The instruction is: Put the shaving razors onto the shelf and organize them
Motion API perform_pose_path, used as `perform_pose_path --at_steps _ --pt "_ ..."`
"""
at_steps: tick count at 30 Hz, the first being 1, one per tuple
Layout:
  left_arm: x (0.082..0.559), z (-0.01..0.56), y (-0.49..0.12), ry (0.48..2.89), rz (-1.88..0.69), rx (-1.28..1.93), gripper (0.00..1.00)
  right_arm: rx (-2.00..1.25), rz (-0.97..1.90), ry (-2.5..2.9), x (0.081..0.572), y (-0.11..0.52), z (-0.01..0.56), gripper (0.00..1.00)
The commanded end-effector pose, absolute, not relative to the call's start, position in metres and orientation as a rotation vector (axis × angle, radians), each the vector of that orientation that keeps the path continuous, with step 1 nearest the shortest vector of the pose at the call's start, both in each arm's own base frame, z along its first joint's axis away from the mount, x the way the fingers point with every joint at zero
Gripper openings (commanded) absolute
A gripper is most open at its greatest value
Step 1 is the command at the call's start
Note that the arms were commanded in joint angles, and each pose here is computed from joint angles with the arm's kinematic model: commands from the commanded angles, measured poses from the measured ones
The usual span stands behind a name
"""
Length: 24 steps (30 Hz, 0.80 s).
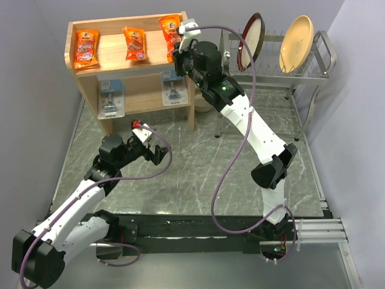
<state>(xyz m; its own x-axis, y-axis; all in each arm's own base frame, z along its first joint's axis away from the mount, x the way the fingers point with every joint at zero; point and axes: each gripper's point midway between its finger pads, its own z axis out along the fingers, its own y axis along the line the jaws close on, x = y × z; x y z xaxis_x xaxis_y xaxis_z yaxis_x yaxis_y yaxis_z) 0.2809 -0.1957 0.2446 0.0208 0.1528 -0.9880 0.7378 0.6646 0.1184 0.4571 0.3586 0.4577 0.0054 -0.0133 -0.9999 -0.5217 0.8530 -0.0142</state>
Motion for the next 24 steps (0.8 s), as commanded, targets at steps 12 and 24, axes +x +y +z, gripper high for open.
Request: perform_pose_path --at_steps 12,24 --pt "0.281 0.264 -0.19 1.459 -0.522 0.751 0.99 -0.265 0.547 1.181 0.392 0.345 0.606 0.32" --pt "0.298 0.308 -0.151 1.426 -0.388 0.591 0.99 -0.502 0.29 1.442 0.363 0.284 0.498 0.75"
